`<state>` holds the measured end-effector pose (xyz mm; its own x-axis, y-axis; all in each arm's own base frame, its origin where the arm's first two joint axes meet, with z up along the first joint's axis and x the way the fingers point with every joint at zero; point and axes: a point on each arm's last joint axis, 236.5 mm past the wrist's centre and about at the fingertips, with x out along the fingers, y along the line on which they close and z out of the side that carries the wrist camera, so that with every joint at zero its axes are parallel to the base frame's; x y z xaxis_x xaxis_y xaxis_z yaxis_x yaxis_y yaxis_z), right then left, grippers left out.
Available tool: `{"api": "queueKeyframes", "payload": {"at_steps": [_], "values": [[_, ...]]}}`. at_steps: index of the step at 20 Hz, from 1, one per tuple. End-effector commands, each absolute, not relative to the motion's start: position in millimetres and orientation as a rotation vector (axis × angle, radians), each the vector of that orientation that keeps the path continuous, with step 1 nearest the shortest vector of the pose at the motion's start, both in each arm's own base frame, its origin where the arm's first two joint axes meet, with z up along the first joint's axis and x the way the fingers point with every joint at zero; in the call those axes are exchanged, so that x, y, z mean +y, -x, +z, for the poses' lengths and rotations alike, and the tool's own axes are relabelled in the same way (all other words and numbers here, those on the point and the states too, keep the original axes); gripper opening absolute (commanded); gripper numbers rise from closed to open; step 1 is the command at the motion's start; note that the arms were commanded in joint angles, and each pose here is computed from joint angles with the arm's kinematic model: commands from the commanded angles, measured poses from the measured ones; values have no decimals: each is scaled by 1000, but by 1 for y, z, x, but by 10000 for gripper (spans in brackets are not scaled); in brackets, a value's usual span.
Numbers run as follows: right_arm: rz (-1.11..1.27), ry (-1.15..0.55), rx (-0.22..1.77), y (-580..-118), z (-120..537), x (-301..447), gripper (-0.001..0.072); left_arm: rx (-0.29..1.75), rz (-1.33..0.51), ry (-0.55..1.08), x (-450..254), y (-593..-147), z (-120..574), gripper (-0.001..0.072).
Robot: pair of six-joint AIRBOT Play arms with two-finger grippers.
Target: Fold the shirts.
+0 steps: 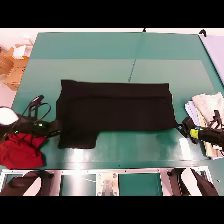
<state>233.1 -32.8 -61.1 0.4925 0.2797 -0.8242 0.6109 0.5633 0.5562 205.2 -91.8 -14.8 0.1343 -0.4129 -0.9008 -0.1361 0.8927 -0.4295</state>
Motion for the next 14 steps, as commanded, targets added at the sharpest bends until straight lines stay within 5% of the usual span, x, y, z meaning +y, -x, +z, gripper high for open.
{"api": "queueKeyframes", "payload": {"at_steps": [1, 4, 14], "values": [[-295, -929, 1117, -212, -47, -39, 14, 1496, -137, 425, -77, -170, -3, 31], [-275, -927, 1062, -230, -20, -47, 14, 1428, -153, 449, -81, -186, 7, 31], [-83, -929, 993, -374, 22, -24, 14, 1258, -166, 441, -76, -340, 45, 30]]}}
